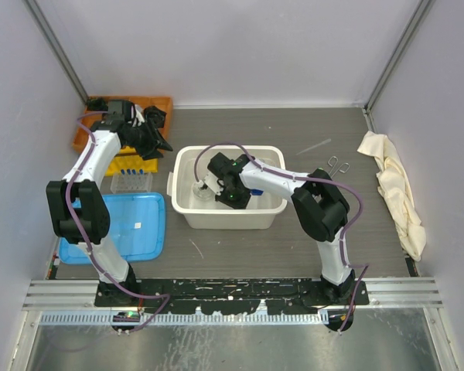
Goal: Organize the chemistry lab equipment
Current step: Place the chemistry item in the storage box.
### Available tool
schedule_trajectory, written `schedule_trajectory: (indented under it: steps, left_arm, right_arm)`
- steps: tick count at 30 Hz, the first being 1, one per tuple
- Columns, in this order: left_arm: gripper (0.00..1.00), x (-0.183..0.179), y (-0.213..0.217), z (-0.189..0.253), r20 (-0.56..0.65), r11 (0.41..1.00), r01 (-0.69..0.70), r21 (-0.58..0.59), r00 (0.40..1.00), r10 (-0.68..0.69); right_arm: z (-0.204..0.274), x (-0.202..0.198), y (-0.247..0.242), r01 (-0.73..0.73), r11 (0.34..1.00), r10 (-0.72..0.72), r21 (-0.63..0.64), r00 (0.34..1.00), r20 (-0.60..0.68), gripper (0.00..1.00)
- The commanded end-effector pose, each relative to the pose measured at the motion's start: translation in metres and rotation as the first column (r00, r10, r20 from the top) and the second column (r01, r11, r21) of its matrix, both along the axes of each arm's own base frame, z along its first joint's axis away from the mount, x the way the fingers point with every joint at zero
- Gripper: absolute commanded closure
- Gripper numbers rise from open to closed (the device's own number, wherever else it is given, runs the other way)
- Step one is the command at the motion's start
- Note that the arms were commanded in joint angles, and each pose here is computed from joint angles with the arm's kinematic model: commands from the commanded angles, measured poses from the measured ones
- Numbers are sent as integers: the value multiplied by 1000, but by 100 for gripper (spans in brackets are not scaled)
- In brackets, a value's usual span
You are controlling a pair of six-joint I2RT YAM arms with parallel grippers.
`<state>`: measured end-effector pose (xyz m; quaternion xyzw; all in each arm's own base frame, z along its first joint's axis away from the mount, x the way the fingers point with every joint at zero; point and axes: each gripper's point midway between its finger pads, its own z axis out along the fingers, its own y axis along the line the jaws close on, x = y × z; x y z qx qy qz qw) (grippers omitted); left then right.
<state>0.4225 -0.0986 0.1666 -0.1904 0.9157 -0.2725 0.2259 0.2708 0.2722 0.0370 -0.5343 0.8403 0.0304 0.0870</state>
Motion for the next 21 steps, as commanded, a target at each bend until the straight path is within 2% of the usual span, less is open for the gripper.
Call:
schedule_trajectory:
  steps: [1, 12, 21]
  left_arm:
    - [54, -1, -1, 22, 58, 1000, 12, -16, 998, -11]
    - [54, -2, -1, 24, 63, 1000, 11, -16, 998, -10]
    - [55, -4, -2, 24, 61, 1000, 9, -23, 998, -8]
  right_arm:
    - [7, 4, 2, 16, 1000, -17, 17, 1000, 26, 77]
    - [15, 6, 3, 26, 999, -27, 33, 999, 44, 73]
    - [55, 18, 13, 34, 994, -45, 100, 993, 110, 73]
